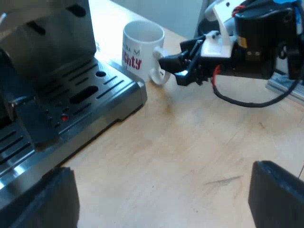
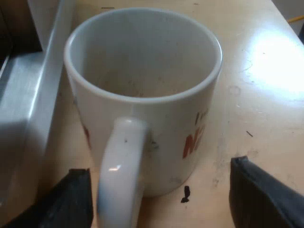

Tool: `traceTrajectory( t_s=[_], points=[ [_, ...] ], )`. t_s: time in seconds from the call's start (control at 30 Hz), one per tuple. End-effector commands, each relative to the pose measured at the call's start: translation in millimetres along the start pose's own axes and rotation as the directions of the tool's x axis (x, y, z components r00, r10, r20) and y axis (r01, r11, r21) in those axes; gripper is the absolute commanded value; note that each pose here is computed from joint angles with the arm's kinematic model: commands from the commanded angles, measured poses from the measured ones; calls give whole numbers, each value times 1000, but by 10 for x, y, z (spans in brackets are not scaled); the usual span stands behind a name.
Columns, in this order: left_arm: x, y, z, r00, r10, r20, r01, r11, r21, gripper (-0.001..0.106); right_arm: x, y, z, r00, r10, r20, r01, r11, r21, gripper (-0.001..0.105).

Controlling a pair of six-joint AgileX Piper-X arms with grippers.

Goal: Remove mug from coffee machine

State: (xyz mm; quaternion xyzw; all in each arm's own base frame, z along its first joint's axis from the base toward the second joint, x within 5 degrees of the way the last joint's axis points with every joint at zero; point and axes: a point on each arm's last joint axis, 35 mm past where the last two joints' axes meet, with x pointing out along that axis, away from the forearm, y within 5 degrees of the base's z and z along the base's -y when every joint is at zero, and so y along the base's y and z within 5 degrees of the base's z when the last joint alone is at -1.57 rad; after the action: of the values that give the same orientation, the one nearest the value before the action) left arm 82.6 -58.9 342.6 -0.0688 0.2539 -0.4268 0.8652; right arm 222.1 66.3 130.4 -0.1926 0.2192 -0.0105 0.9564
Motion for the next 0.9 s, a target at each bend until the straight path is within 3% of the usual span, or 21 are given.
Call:
traceTrajectory(
  t_s=[0.03, 0.37, 0.57, 0.63, 0.73, 0.9],
  points=[
    [-4, -13, 42, 1000, -2, 31, 2, 1000, 11, 87, -189, -82, 85, 997, 72, -40, -73, 997, -23, 63],
    [-5, -2, 58, 998, 35, 50, -36, 999, 13, 87, -690, -345, 239, 995, 80, -54, -82, 996, -29, 63],
    [-18, 4, 86, 994, 78, 70, -80, 997, 16, 87, -996, -502, 428, 983, 154, -98, -156, 988, -19, 63],
    [-19, 3, 88, 994, 79, 72, -79, 997, 2, 87, -1111, -553, 533, 971, 220, -97, -222, 975, -14, 63],
    [-52, -20, 131, 993, 78, 87, -76, 997, -21, 87, -1281, -614, 709, 936, 350, -38, -350, 937, 7, 63],
    [-151, -94, 252, 989, 64, 130, -65, 998, 2, 87, -1503, -736, 997, 899, 425, 101, -431, 901, 42, 63]
  ],
)
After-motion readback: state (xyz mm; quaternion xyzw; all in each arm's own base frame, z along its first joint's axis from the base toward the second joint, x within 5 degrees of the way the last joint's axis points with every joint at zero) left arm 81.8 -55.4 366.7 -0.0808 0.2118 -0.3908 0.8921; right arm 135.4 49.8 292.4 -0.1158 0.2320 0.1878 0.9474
